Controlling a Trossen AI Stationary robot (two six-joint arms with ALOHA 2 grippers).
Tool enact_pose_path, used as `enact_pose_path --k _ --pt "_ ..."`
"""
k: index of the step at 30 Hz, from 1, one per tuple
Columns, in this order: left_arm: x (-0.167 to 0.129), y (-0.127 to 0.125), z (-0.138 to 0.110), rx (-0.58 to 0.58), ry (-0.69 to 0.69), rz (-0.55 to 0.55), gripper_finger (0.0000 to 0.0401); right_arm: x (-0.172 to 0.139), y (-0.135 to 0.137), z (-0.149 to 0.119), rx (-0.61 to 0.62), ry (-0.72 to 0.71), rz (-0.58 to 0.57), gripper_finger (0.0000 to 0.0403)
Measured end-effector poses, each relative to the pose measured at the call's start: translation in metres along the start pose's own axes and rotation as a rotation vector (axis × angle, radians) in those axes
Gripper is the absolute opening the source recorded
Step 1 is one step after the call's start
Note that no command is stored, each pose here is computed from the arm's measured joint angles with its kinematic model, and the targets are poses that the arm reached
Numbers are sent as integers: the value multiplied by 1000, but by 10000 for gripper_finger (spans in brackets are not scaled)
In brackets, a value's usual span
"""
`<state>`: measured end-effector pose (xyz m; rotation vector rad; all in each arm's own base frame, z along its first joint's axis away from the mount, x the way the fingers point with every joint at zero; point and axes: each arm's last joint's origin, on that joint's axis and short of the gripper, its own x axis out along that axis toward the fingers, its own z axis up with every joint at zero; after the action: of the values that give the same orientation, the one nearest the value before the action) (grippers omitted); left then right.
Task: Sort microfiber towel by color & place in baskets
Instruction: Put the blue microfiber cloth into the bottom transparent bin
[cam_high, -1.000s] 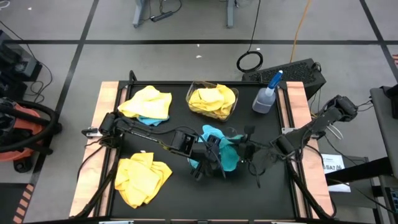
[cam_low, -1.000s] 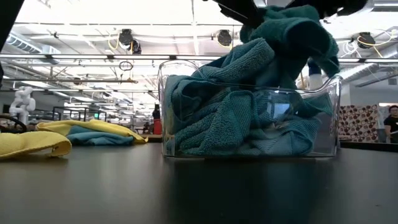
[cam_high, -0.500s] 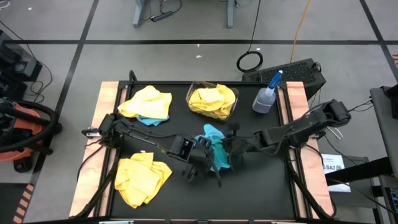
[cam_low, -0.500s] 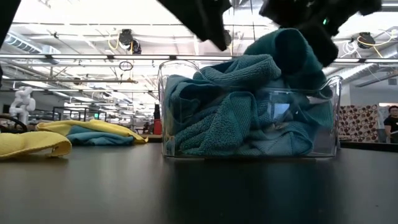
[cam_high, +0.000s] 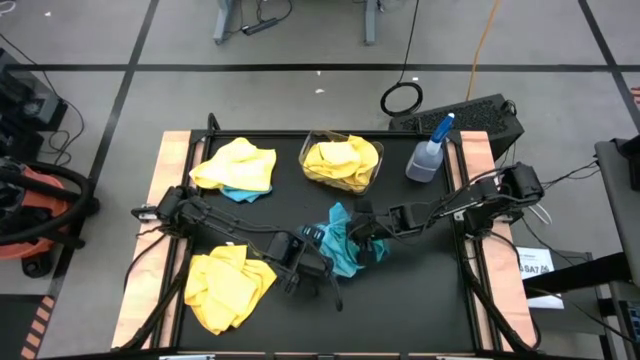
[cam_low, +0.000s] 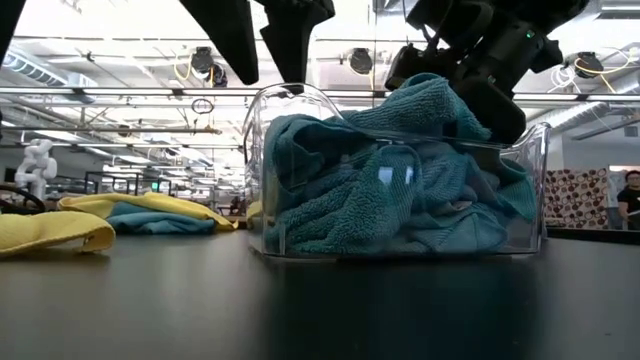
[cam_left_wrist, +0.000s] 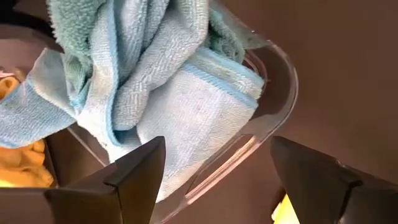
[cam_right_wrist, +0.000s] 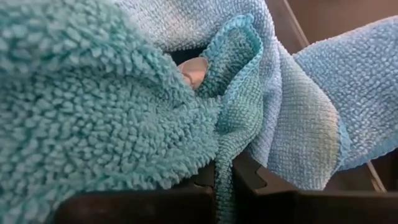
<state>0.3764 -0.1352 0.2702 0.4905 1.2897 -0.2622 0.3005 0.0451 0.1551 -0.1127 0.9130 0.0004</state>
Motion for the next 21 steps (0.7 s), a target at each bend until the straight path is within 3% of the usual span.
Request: enact_pose_path --k 5,15,21 --pt "0 -1 -1 -13 17 16 299 -1 0 0 3 1 5 24" --pt "0 -1 -3 -16 35 14 299 -39 -1 7 11 -74 45 178" --pt "0 -1 -3 -13 40 24 299 -72 2 14 4 -173 58 226"
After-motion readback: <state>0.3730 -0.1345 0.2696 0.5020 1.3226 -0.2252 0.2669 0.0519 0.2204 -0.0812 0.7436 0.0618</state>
